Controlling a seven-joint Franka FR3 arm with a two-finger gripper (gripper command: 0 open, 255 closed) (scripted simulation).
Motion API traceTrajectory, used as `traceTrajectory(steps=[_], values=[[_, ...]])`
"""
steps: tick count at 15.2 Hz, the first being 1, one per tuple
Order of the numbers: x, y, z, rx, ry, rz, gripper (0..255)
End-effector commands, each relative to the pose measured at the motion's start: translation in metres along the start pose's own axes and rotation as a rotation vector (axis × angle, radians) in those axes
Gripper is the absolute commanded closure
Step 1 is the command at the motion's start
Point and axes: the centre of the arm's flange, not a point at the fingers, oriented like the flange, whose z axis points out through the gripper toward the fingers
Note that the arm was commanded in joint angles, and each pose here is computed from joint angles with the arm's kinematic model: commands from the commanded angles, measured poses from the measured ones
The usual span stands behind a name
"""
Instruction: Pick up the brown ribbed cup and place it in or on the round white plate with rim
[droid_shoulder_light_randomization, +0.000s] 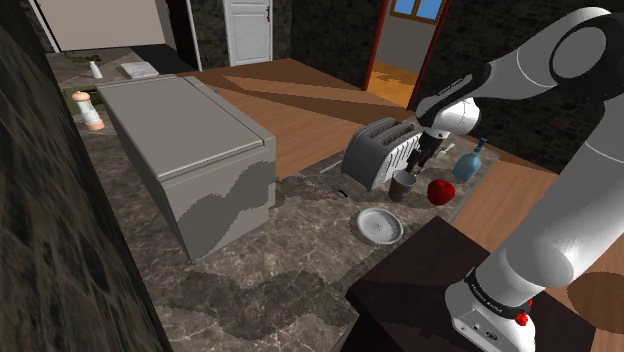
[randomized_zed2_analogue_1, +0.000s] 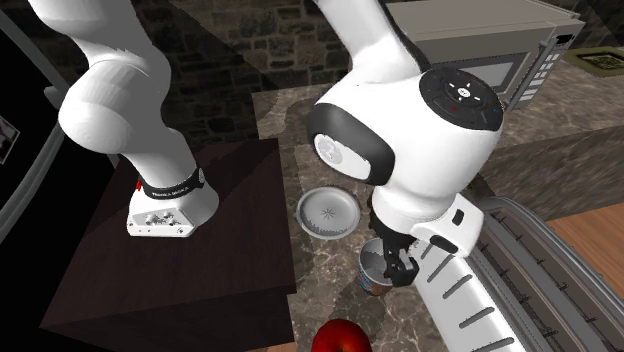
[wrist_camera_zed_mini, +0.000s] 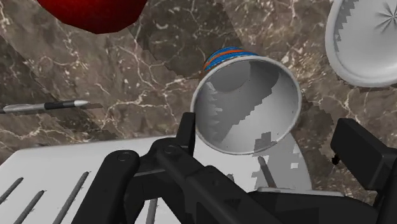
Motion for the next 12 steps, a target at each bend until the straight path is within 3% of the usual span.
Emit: traceTrajectory(steps=[1, 4, 12], values=[[0.008, 0.019, 0.017, -0.002, 0.003, -0.005, 0], [0.019, 0.045, 0.044, -0.006, 0.006, -0.01, 0], [0.02, 0.047, 0.086, -0.006, 0.006, -0.01, 0]])
